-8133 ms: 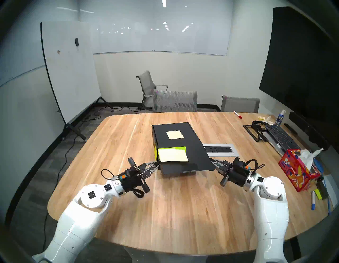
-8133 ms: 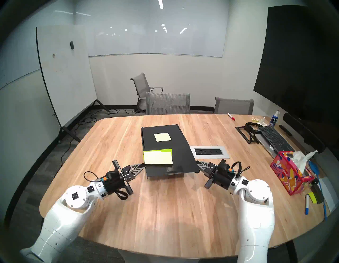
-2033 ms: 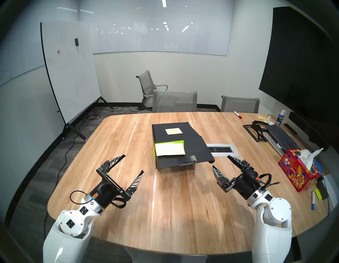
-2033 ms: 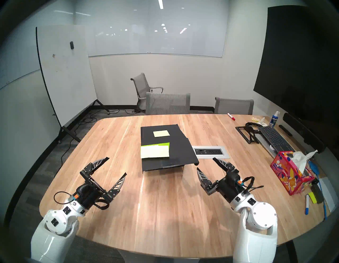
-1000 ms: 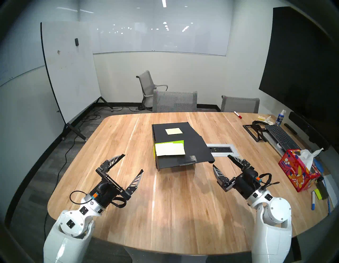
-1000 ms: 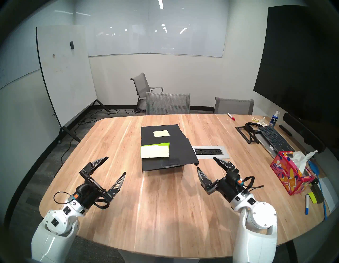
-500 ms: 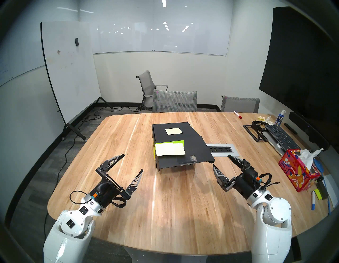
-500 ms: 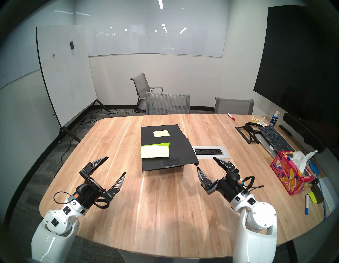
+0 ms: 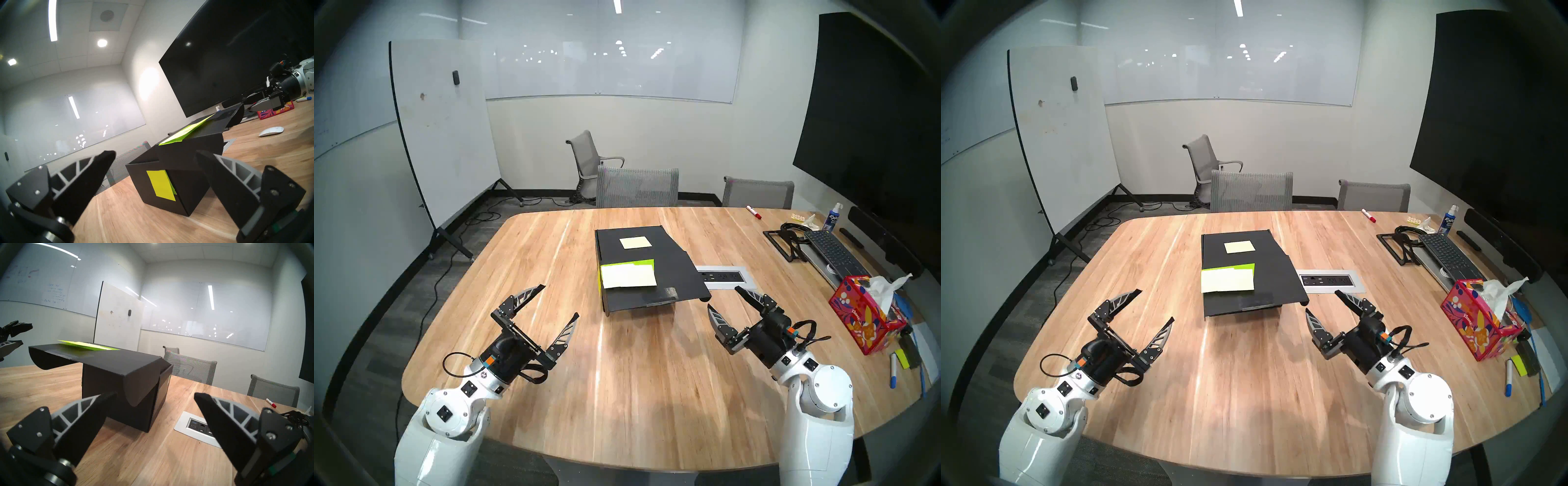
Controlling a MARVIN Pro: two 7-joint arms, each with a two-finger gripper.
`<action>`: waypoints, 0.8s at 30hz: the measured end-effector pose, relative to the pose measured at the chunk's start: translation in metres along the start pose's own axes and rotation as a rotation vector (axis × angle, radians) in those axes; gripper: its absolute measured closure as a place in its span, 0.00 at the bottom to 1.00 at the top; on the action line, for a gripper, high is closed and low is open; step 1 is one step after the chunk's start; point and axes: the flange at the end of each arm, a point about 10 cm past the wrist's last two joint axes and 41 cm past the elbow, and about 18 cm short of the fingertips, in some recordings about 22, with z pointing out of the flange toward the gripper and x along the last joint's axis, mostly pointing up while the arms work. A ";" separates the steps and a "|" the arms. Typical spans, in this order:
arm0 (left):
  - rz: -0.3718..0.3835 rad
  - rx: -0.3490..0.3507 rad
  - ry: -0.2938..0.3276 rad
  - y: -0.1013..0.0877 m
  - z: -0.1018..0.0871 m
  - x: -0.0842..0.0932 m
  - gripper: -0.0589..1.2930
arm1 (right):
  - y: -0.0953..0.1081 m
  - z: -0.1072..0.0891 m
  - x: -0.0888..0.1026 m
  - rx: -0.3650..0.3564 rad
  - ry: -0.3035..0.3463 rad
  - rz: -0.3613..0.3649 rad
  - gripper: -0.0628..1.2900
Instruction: Open the box and place the mouse inside
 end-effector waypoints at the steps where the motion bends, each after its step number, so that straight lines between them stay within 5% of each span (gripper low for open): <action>1: 0.000 0.000 0.000 0.000 0.000 0.000 0.02 | 0.000 0.000 0.000 0.000 0.000 0.000 0.04; 24: 0.000 0.000 0.000 0.000 0.000 0.000 0.02 | -0.004 0.000 0.004 0.035 0.007 -0.006 0.04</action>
